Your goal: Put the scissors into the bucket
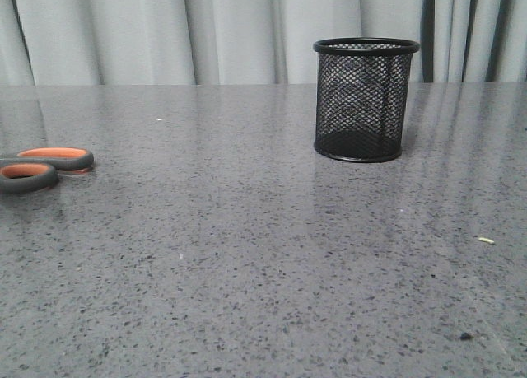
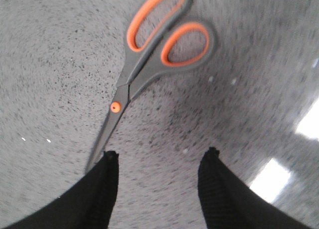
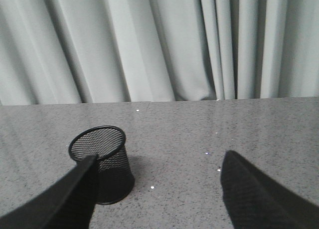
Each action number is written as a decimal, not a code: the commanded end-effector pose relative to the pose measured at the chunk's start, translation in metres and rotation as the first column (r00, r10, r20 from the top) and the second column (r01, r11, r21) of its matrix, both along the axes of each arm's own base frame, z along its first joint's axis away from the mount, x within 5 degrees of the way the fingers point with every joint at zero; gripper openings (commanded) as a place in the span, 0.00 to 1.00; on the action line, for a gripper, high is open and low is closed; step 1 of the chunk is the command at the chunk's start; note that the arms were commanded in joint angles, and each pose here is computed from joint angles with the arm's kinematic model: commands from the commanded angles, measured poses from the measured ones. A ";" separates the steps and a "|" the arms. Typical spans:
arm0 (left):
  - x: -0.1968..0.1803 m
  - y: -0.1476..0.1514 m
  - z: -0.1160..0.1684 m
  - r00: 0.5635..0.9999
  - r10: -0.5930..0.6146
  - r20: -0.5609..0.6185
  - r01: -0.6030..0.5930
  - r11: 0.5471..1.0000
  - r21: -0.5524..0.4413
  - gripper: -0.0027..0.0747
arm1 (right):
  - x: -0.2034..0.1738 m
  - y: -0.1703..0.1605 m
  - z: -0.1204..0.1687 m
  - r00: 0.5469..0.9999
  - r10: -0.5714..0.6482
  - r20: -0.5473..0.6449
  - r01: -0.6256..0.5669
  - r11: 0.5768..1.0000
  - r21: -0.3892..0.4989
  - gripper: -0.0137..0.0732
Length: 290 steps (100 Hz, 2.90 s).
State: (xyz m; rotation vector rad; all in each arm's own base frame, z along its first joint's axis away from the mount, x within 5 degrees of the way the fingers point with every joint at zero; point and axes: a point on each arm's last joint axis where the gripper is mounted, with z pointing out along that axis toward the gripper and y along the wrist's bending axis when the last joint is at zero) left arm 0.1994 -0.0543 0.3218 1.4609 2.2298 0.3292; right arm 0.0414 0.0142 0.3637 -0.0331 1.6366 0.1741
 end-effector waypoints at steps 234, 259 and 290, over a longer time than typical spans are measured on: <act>0.117 0.003 -0.070 0.791 -0.482 -0.377 0.450 0.875 -0.176 0.23 | 0.000 0.004 0.012 0.995 0.088 0.048 -0.089 0.996 0.007 0.70; 0.111 0.002 -0.051 0.838 -0.455 -0.302 0.423 0.890 -0.168 0.04 | 0.000 0.004 0.012 0.995 0.088 0.048 -0.089 0.996 0.007 0.70; 0.094 -0.001 -0.003 0.904 -0.419 -0.080 0.405 0.902 -0.152 0.01 | 0.000 0.005 0.013 0.994 0.101 0.049 -0.103 0.994 0.034 0.70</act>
